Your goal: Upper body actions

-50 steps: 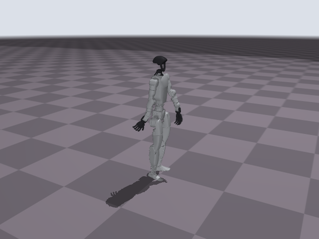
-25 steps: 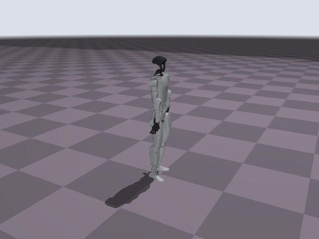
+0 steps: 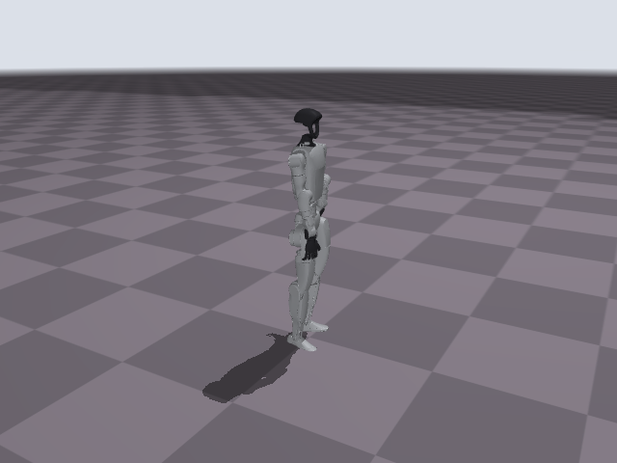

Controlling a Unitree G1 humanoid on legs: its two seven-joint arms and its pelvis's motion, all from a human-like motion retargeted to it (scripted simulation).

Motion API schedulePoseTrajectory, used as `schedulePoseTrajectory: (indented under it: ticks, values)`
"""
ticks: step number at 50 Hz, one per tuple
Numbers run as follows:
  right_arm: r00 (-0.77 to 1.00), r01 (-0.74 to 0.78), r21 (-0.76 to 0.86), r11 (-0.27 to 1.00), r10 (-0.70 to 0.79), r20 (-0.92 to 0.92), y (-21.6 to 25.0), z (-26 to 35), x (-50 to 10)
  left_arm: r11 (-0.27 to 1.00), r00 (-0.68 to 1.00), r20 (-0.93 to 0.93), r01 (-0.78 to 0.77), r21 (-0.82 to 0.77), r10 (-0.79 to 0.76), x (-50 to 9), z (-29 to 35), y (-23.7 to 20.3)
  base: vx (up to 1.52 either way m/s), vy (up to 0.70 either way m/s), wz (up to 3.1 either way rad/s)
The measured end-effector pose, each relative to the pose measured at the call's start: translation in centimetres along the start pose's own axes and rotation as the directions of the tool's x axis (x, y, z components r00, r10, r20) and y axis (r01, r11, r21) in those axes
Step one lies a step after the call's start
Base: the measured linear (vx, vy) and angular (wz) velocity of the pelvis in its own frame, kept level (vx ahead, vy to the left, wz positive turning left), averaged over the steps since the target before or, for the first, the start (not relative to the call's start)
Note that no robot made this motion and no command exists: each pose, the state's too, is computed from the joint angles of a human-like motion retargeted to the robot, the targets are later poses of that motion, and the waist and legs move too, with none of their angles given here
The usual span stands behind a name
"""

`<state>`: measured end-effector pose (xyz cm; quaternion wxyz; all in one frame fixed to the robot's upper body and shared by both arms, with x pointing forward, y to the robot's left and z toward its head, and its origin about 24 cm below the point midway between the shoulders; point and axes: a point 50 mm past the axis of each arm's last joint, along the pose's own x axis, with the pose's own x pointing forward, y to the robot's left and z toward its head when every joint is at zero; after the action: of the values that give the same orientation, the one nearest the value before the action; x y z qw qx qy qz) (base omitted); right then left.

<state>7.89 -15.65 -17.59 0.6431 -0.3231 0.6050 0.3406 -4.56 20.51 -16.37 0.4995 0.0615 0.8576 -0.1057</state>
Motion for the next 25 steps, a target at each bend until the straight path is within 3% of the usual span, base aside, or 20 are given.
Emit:
schedulePoseTrajectory:
  ticks: [3,6,8,12,16,19,22,25]
  values:
    - [0.900,-0.127,0.266,0.955,0.224,-0.374,4.7,-8.9,-1.1,0.979,0.959,0.270,-0.127,0.157,0.081,-4.5,9.1,1.3,-0.08,-0.01,0.35]
    - [0.725,-0.139,0.494,0.858,0.428,-0.539,9.3,-15.2,-3.6,0.943,0.837,0.539,-0.252,0.218,0.099,-10.3,16.5,0.9,-0.02,-0.01,0.06]
    - [0.672,-0.089,0.569,0.817,0.471,-0.572,11.9,-17.9,-4.9,0.924,0.721,0.688,-0.313,0.217,0.083,-14.1,20.2,-0.1,0.03,0.02,-0.08]
    - [0.689,0.051,0.614,0.787,0.417,-0.592,14.9,-20.8,-6.3,0.914,0.467,0.884,-0.373,0.159,0.037,-20.8,24.6,-2.1,0.02,0.01,-0.04]
    - [0.655,0.191,0.666,0.721,0.412,-0.634,16.2,-22.1,-7.4,0.906,0.271,0.962,-0.413,0.096,0.021,-24.8,26.1,-2.8,0.00,0.00,0.00]
    - [0.618,0.251,0.723,0.643,0.469,-0.632,16.9,-21.9,-7.7,0.887,0.219,0.976,-0.452,0.096,0.006,-24.9,25.9,-2.9,0.00,0.00,0.00]
    - [0.631,0.246,0.746,0.619,0.482,-0.608,16.4,-20.5,-6.8,0.870,0.297,0.955,-0.475,0.134,0.015,-22.1,24.9,-2.6,-0.01,0.00,0.14]
    - [0.689,0.158,0.610,0.777,0.356,-0.631,12.7,-17.8,-4.8,0.864,0.507,0.861,-0.453,0.222,0.045,-16.0,21.6,-1.1,-0.01,0.00,0.17]
